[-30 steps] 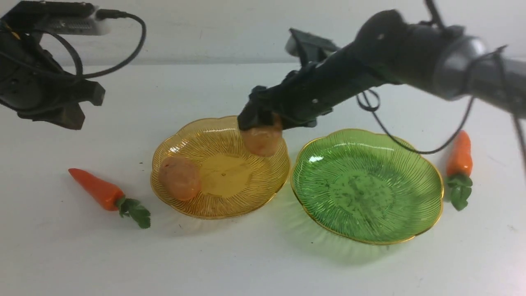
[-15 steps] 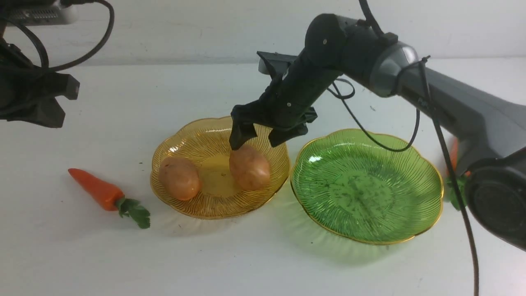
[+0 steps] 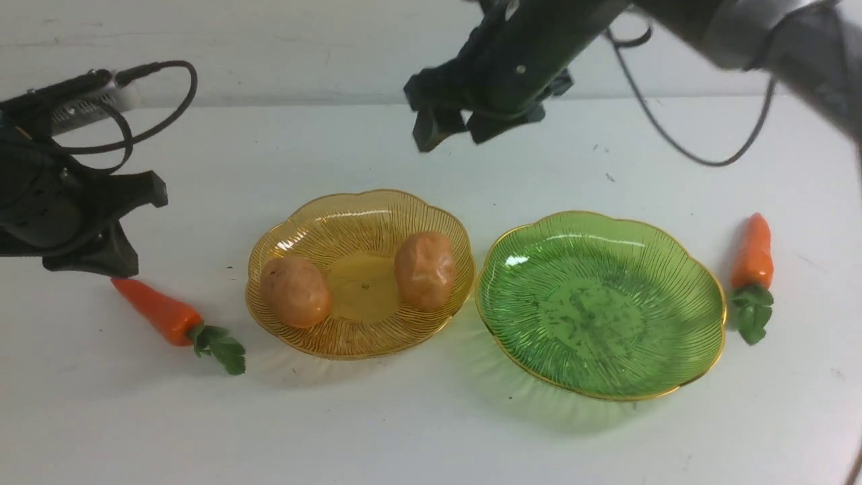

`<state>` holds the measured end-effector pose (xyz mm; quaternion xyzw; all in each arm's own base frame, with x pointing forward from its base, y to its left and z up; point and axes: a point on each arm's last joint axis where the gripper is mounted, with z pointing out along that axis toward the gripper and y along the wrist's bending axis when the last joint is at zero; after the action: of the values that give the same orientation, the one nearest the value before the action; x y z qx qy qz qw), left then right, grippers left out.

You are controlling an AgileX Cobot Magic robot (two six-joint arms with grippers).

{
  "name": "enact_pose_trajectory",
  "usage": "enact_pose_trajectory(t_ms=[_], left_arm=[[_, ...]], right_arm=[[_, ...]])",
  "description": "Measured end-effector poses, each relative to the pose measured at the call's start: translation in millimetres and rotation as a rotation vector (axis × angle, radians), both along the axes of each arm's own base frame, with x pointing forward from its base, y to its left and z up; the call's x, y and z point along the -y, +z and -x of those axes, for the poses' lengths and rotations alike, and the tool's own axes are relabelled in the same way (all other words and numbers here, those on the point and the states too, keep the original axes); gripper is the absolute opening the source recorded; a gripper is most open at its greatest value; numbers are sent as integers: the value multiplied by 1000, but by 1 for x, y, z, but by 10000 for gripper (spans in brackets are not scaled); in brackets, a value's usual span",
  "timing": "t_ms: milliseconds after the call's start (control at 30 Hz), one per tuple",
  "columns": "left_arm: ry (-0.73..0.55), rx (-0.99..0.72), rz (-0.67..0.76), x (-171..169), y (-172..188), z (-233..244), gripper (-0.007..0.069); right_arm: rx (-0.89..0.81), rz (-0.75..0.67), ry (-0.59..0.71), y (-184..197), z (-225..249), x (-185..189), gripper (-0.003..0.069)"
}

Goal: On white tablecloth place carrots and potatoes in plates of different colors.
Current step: 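Pick up the carrot from the table and place it on the green plate with the left gripper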

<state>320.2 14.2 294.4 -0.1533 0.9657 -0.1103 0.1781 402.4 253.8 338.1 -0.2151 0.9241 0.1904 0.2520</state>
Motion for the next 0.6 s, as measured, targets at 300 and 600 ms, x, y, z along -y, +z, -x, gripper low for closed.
enact_pose_trajectory(t_ms=[300, 600], left_arm=[[32, -53, -20, -7, -62, -39, 190], [49, -42, -41, -12, -117, -67, 651]], right_arm=[[164, 318, -74, 54, 89, 86, 192], [176, 372, -152, 58, 150, 131, 169]])
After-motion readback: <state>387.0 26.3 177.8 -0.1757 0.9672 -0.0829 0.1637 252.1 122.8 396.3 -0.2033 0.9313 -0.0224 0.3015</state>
